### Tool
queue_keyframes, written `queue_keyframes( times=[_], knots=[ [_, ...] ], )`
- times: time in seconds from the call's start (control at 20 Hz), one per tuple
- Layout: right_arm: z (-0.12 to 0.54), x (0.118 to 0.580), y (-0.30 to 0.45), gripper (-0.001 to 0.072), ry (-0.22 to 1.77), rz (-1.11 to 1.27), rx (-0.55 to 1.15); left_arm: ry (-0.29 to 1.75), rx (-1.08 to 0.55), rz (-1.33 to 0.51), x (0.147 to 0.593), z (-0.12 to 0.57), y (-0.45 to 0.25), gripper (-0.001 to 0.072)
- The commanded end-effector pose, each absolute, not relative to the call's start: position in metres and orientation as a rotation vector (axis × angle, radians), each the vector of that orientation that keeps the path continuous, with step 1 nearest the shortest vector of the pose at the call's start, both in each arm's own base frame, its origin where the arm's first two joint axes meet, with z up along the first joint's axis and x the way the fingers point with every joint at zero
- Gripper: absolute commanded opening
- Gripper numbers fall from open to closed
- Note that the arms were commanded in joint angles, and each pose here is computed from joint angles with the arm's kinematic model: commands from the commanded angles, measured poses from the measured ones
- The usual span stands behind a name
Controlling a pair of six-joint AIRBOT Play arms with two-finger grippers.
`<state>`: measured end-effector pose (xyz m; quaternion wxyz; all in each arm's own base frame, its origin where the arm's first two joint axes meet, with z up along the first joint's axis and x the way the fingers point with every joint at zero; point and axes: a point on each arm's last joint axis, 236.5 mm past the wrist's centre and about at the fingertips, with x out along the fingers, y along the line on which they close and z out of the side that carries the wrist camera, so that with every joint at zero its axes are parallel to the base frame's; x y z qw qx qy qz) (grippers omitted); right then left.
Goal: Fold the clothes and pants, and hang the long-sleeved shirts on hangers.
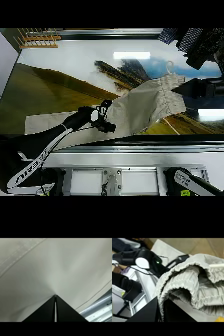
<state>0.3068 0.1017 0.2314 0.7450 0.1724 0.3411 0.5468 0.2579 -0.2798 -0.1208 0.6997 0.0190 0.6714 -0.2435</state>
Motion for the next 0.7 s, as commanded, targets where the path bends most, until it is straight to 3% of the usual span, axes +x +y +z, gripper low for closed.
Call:
queue_keyframes(
  times=[0.0, 0.4, 0.65],
  knots=[
    [0.265, 0.292, 0.14, 0.0018, 0.676, 1.344, 0.332, 1.495, 0.042, -0.543, 0.258, -0.121, -0.28, 0.0004],
    [0.32, 0.267, 0.181, 0.0017, 0.544, 1.498, 0.215, 1.494, 0.041, -0.542, 0.258, -0.121, -0.28, 0.0004],
    [0.324, 0.273, 0.187, 0.0017, 0.535, 1.48, 0.232, 1.452, 0.016, -0.56, 0.268, -0.104, -0.29, 0.0004]
  ],
)
